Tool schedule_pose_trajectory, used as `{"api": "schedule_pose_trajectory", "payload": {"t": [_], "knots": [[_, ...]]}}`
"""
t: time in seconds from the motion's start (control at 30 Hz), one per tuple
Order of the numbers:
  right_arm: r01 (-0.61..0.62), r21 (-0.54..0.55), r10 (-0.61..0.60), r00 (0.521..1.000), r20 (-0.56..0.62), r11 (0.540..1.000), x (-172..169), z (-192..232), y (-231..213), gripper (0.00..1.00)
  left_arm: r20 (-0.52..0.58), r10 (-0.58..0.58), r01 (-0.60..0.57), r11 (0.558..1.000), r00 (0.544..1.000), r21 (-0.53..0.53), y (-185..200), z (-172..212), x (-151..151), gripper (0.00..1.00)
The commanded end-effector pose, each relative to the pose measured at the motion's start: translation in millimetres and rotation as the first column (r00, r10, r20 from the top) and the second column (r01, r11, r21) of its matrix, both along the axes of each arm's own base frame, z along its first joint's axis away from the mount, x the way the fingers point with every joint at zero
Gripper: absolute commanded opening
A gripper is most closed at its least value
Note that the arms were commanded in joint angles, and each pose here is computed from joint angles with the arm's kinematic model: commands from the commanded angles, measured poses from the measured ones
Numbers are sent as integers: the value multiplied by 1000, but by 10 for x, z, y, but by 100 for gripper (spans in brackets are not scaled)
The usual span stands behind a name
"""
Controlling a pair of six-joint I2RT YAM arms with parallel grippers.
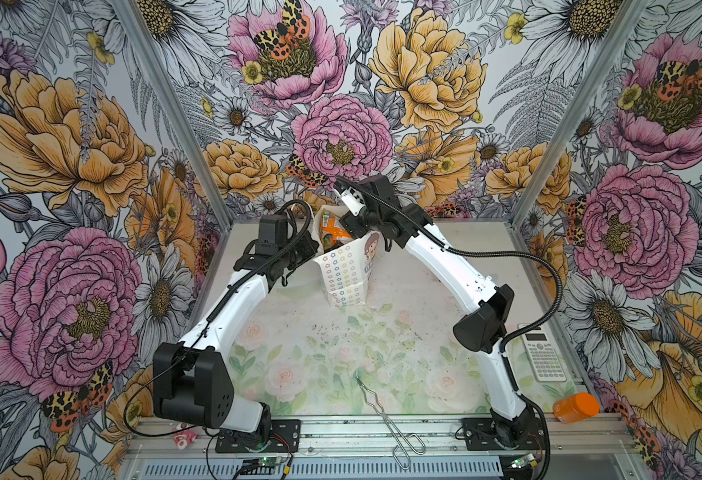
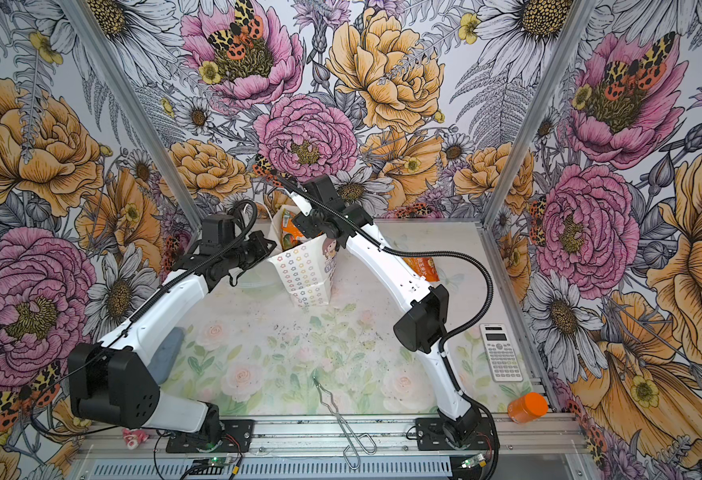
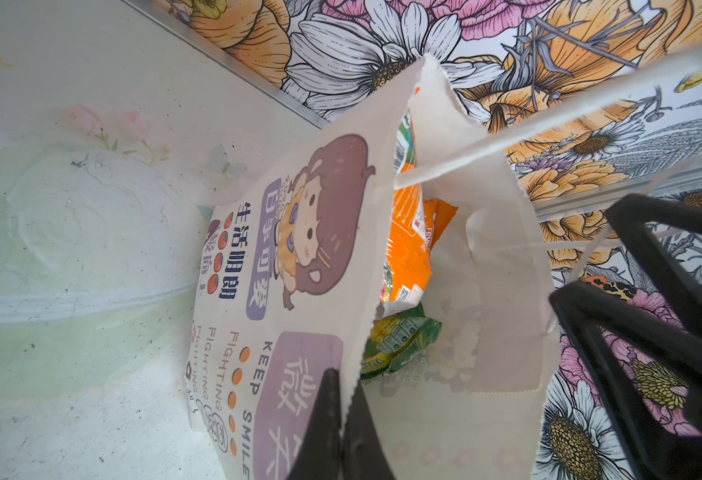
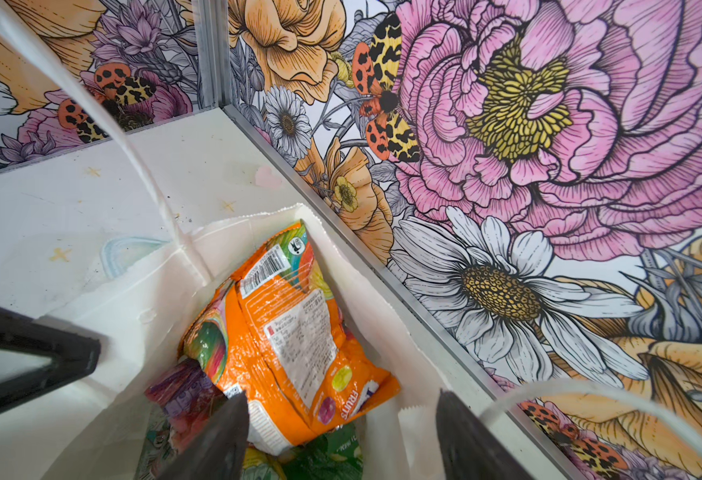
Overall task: Place the snacks into the paper bag
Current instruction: 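Open the right gripper to release the fruit-candy bag inside the paper bag, then move the right gripper back over the orange corn-chip bag on the table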
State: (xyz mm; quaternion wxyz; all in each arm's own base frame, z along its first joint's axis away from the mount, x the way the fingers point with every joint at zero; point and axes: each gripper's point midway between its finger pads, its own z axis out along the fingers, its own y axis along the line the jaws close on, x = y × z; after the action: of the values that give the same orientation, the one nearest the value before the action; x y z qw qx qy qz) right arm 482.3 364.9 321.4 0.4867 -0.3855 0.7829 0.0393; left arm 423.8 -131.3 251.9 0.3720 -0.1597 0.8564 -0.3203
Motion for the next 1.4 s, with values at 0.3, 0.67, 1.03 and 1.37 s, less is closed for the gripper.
{"api": "schedule_pose_trajectory", "payload": {"t": [0.3,0.67,1.03,1.37], "knots": [[137,71,-143,985,95,988,-329,791,-599,84,55,10,-8,1000,998,-25,24,203,31,0],[374,197,-385,923,20,906,-346,936,-1471,96,51,9,-7,1000,999,-23,14,186,40,0],[717,363,-658,694,-291,595,-138,462,-2606,100,48,2,0,1000,999,-27,-6,184,56,0],[892,375,-684,439,-582,253,39,-252,-3189,100,49,1,0,1000,999,-25,-13,180,56,0]]}}
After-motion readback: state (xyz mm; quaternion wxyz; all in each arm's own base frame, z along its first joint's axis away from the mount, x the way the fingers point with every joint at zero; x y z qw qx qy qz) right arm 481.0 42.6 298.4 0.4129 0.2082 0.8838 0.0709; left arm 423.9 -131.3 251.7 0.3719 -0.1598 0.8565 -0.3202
